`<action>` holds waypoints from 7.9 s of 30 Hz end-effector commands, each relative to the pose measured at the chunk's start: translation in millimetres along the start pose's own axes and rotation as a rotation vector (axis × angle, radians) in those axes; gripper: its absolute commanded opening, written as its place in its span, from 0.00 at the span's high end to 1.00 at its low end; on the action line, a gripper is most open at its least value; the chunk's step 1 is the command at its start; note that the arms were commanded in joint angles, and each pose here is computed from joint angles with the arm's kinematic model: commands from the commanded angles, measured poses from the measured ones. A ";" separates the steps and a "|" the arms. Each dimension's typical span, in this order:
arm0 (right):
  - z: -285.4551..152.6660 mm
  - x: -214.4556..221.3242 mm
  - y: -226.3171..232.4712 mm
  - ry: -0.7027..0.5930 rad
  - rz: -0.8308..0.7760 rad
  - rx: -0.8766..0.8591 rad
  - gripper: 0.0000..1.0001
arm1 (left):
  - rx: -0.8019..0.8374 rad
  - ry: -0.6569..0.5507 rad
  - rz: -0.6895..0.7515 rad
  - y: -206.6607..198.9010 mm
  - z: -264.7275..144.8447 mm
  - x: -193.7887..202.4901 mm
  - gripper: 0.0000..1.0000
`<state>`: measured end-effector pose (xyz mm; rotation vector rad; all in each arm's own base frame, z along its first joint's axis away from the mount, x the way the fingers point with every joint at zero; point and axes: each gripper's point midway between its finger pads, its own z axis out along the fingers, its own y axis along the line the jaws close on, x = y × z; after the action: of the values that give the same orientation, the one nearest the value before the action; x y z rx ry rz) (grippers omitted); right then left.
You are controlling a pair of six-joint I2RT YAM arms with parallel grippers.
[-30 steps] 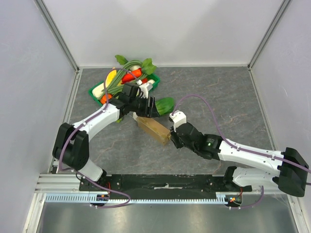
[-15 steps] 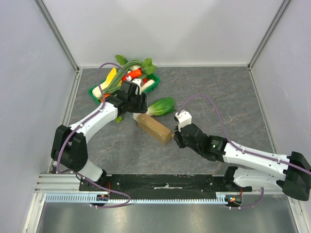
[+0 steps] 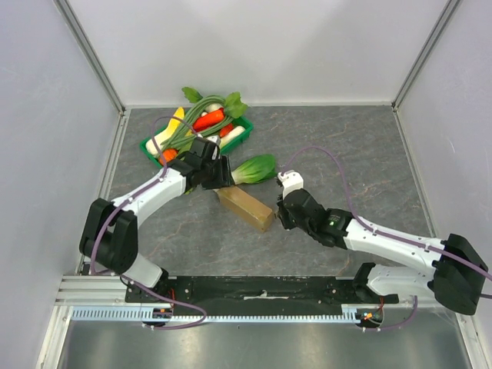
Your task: Unpack the express box
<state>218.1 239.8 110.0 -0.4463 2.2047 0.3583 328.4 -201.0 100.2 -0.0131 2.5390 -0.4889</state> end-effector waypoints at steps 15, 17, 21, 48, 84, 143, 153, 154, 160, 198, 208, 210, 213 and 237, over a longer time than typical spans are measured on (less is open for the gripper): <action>5.3 -67.7 -17.7 -0.103 0.118 0.033 1.00 | 0.097 -0.020 -0.137 5.6 -71.4 57.6 0.37; -6.5 -63.3 -33.8 -0.064 0.127 0.096 1.00 | 0.024 -0.052 -0.104 19.0 -76.9 52.2 0.35; -27.5 -37.2 -41.5 0.034 0.079 0.089 1.00 | -0.001 -0.070 -0.076 17.5 -77.9 36.7 0.32; 7.2 -57.2 13.9 -0.009 0.092 -0.161 1.00 | 0.252 0.078 -0.147 -16.4 -57.1 79.2 0.46; -41.7 -94.3 -38.3 -0.103 0.148 -0.020 1.00 | 0.510 0.009 0.956 -84.1 -21.0 64.3 0.04; 0.4 -84.8 -38.5 -0.200 0.307 -0.037 1.00 | 0.304 0.227 0.904 -41.9 27.9 131.2 0.47; 12.6 -64.0 -36.4 -0.140 0.283 -0.050 1.00 | 0.295 0.230 0.912 -39.5 29.1 132.2 0.47; 12.4 -61.0 -37.4 -0.133 0.276 -0.047 1.00 | 0.289 0.233 0.909 -38.0 29.4 132.3 0.47; 12.4 -26.1 -31.1 -0.029 0.176 -0.108 1.00 | 0.282 0.238 0.902 -36.9 30.4 133.1 0.51; -47.9 -12.0 -30.3 0.053 0.130 -0.183 1.00 | 0.137 0.276 0.864 -7.2 40.3 118.0 0.66; -55.0 -41.0 -29.3 0.018 0.120 -0.172 1.00 | 0.259 0.080 0.821 -65.8 6.4 67.4 0.04; -59.2 -50.1 -28.2 0.001 0.117 -0.177 1.00 | 0.303 0.016 0.819 -83.6 -12.8 49.6 0.03; -65.6 -61.7 -23.3 -0.011 0.099 -0.202 1.00 | 0.379 -0.101 0.799 -111.9 -50.7 23.2 0.02; -216.3 -148.8 96.0 -0.250 -0.266 -1.055 1.00 | 1.152 -0.254 0.744 -200.3 -299.5 28.8 0.10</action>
<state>136.5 266.7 341.7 -1.0581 1.6724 1.2541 174.4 -292.0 360.9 1.0366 1.6224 -1.1649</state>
